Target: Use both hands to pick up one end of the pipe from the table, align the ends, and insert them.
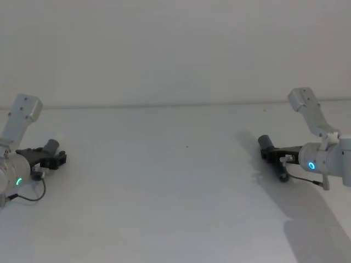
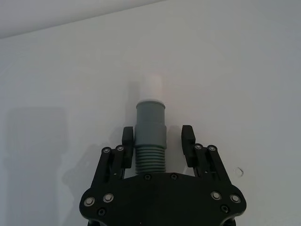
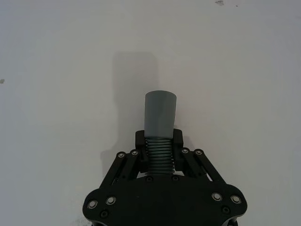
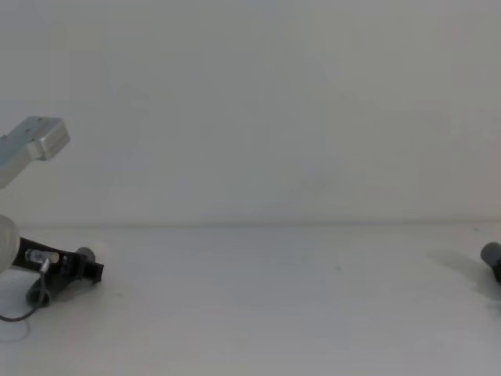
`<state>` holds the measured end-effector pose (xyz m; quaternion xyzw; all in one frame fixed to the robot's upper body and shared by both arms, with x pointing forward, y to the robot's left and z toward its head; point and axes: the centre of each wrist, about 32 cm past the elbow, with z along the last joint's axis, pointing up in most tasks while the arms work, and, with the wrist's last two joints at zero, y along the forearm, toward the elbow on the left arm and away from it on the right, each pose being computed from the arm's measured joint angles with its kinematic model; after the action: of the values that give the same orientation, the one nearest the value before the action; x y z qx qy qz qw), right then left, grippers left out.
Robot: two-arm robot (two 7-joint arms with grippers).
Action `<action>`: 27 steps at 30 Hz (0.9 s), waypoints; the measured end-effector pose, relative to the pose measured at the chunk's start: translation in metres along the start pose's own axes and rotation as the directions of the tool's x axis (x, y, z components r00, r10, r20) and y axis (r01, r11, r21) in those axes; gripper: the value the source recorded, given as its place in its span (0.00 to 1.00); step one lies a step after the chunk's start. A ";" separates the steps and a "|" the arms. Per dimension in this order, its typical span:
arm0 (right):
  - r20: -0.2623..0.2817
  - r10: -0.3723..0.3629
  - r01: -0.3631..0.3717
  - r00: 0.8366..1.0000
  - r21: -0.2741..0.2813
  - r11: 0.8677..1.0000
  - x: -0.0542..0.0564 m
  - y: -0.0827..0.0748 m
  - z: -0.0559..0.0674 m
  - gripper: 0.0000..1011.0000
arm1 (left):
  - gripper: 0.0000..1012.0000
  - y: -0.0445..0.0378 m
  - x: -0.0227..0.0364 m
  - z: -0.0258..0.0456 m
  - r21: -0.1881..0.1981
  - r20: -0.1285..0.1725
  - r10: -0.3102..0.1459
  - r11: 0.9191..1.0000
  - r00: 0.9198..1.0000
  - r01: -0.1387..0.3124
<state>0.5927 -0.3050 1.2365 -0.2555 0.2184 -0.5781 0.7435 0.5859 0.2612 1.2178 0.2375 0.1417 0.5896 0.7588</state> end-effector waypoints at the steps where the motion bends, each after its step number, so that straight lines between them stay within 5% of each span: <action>1: 0.000 0.000 0.000 1.000 0.000 1.000 0.000 0.000 0.000 0.28 | 0.57 0.0000 0.0000 0.0000 0.000 0.000 0.000 1.000 1.000 0.000; 27: 0.000 0.000 0.000 1.000 0.000 1.000 0.000 0.000 0.000 0.28 | 0.39 -0.0006 0.0016 0.0027 0.006 0.013 0.000 1.000 1.000 0.000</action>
<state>0.5927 -0.3050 1.2365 -0.2555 0.2186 -0.5780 0.7436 0.5882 0.2621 1.2198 0.2438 0.1385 0.5875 0.7591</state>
